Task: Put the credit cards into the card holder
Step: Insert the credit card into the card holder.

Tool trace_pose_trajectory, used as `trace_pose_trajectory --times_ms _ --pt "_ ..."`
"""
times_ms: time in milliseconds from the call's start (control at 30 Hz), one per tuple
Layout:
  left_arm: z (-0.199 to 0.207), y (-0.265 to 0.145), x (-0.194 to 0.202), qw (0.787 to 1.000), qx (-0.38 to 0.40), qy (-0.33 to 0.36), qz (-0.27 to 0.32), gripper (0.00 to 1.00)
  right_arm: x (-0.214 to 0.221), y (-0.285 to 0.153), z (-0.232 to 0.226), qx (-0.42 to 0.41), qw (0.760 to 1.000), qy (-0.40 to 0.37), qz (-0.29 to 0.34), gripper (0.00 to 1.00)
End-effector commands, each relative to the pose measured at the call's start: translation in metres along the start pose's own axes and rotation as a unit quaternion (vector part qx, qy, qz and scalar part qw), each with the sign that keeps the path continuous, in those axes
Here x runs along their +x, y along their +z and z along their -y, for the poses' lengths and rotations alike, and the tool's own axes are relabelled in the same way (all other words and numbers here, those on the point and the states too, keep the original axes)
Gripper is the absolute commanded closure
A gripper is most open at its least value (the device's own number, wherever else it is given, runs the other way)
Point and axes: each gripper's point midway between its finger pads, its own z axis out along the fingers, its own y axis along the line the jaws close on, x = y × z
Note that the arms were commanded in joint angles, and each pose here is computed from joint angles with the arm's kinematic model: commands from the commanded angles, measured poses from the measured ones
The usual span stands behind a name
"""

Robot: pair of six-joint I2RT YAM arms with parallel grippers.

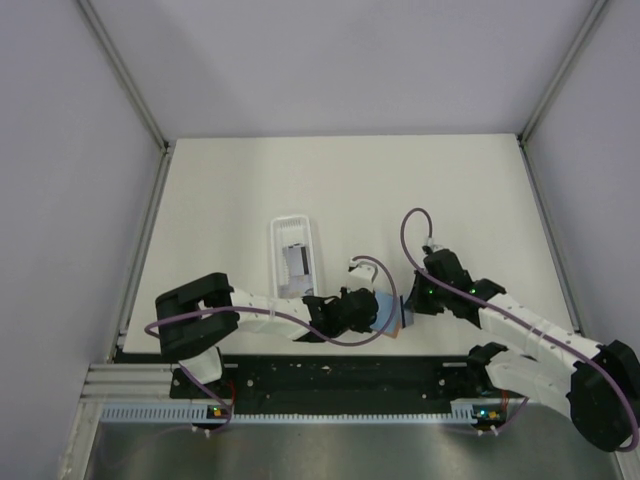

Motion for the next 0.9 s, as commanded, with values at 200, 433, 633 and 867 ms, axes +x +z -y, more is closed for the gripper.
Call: trace_pose_trajectory --times_ms 200,433,633,867 --pt "-0.011 -0.002 0.001 1.0 -0.013 0.001 -0.005 1.0 -0.001 -0.001 0.008 0.016 1.0 0.009 0.004 1.0" --pt "-0.01 0.0 0.001 1.0 -0.009 0.0 -0.007 1.0 -0.017 -0.023 -0.025 -0.064 0.997 0.026 0.044 1.0" --pt "-0.009 0.0 0.001 1.0 -0.008 0.0 -0.007 1.0 -0.004 -0.024 -0.036 -0.102 0.994 0.045 0.016 1.0" --pt "-0.008 0.0 0.0 1.0 -0.006 -0.001 -0.006 1.0 0.018 -0.019 -0.041 -0.137 0.988 0.066 -0.022 1.0"
